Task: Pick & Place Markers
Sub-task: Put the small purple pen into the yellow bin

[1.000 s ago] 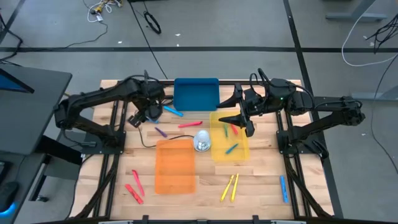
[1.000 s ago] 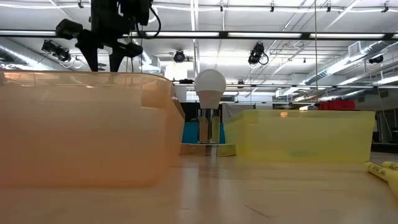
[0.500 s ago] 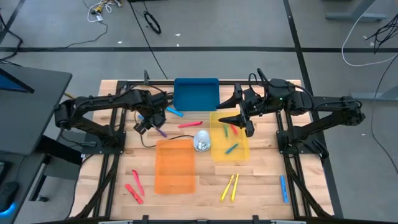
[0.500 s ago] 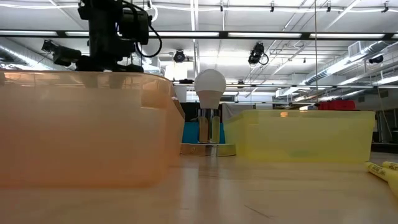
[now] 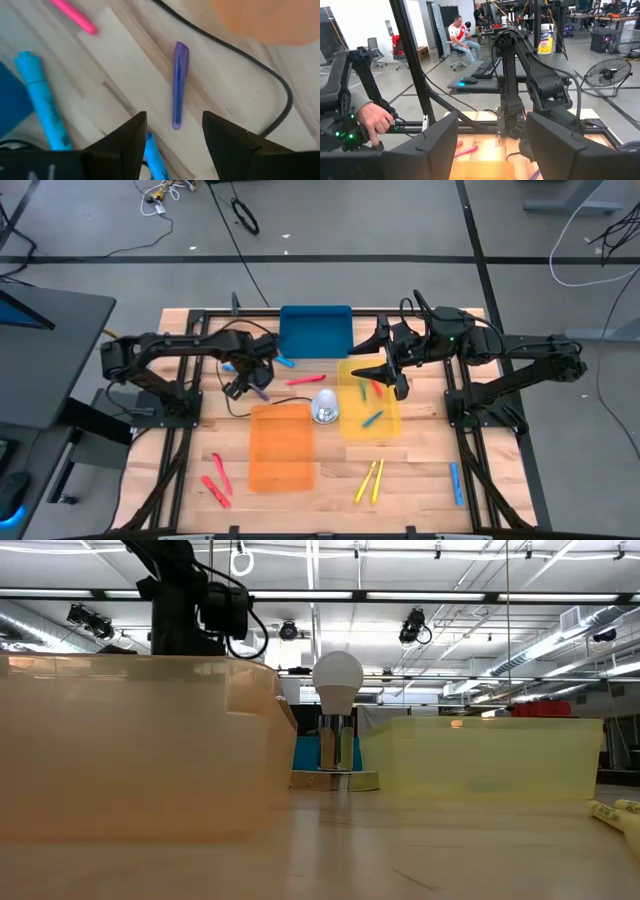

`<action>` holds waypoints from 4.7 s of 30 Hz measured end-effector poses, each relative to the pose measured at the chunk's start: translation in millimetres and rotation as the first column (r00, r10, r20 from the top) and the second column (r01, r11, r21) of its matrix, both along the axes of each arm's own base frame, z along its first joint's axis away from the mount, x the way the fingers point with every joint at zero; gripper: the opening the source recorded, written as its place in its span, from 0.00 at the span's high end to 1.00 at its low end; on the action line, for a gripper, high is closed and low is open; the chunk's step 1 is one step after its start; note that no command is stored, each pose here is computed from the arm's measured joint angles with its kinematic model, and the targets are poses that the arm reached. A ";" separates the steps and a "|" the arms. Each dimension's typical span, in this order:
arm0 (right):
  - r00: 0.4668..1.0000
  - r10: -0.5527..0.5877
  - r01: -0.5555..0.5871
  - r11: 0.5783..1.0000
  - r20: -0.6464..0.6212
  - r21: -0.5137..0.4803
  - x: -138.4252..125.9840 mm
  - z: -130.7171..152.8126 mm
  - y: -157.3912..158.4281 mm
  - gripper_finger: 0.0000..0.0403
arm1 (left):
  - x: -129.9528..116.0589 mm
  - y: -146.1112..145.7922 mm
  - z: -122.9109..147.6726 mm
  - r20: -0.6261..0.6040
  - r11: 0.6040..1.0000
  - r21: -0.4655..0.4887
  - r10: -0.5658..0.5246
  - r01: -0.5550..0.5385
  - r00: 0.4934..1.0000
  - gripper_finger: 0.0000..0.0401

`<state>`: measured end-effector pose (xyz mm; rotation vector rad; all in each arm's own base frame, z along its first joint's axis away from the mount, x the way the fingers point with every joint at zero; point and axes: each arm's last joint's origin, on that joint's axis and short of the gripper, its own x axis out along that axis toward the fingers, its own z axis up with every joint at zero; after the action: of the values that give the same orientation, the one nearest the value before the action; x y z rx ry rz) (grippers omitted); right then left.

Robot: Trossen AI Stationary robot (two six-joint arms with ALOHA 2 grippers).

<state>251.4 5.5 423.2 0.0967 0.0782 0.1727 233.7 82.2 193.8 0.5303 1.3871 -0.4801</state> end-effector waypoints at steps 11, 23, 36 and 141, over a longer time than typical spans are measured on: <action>1.000 -0.001 0.001 1.000 -0.008 0.003 -0.1 -0.8 0.0 0.42 | 3.7 0.3 -33.5 -0.053 0.996 -0.056 0.067 -0.070 0.996 0.51; 1.000 -0.001 0.001 1.000 -0.013 -0.003 -0.1 -1.3 -0.1 0.42 | -3.1 -1.1 -59.3 0.012 0.992 -0.013 0.122 -0.122 0.992 0.51; 1.000 0.000 0.000 1.000 -0.013 -0.003 -0.1 -1.3 0.0 0.42 | -7.8 -3.5 -64.7 0.005 0.988 -0.026 0.153 -0.152 0.988 0.70; 0.979 -0.187 0.183 0.982 0.086 0.050 1.1 9.0 -10.0 0.42 | 18.9 -50.6 205.1 0.715 0.721 -0.690 0.693 0.071 -0.091 0.91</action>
<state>252.6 -4.5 432.2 0.1368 -0.0243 -0.0076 252.6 31.6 398.9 -0.1130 -0.2156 0.0810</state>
